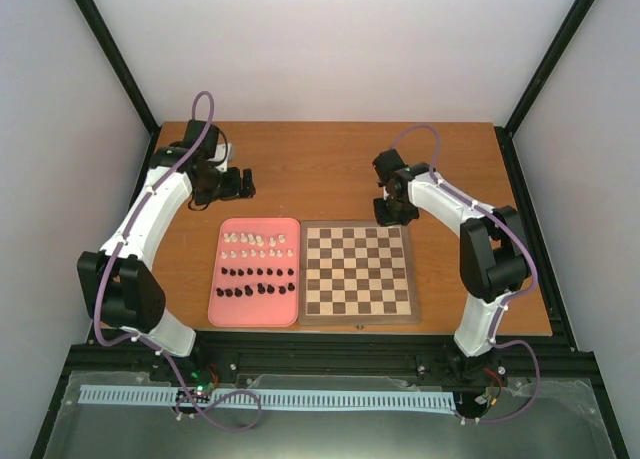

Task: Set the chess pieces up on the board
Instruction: Place the chess piece on the chessboard.

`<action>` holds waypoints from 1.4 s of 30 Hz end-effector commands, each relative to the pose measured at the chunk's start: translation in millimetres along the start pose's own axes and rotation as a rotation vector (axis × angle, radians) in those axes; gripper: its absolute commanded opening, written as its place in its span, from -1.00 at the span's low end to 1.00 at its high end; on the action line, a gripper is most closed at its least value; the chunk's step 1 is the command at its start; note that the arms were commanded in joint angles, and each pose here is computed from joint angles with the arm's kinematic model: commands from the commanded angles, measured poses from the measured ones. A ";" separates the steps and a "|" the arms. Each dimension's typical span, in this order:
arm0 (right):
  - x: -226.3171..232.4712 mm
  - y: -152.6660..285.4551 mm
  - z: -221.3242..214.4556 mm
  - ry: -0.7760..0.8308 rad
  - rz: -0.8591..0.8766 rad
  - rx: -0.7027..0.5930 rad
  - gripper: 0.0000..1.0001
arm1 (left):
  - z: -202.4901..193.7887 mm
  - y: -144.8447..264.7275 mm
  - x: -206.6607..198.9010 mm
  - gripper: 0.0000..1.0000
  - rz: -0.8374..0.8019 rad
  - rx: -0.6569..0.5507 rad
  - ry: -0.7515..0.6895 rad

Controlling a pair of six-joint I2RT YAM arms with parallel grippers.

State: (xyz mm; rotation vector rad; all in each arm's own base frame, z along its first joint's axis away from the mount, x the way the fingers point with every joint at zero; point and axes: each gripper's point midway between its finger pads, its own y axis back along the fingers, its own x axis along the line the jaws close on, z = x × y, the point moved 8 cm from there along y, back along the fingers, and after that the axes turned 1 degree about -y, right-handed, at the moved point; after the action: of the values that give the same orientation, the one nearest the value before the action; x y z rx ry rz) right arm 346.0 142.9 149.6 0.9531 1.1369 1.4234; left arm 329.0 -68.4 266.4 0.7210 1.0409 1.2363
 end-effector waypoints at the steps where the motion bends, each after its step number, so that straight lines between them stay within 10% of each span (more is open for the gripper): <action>1: -6.0 7.5 0.7 -0.028 -0.014 -0.032 -0.90 | 3.2 -1.0 -1.3 1.00 -0.003 -0.002 -0.016; 35: -14.6 -26.8 -6.1 -0.037 -0.040 0.048 -0.79 | 6.0 -6.7 -1.8 1.00 -0.004 0.014 -0.013; 42: -13.2 -26.0 -11.0 -0.029 -0.019 0.058 -0.45 | 5.9 -7.3 -1.1 0.99 -0.001 0.016 -0.011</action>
State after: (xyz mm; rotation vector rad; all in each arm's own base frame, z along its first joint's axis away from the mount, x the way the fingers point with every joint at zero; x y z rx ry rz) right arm 345.1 132.3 126.7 0.9831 1.1604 1.3768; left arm 333.4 -69.1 256.8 0.7453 1.0630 1.2314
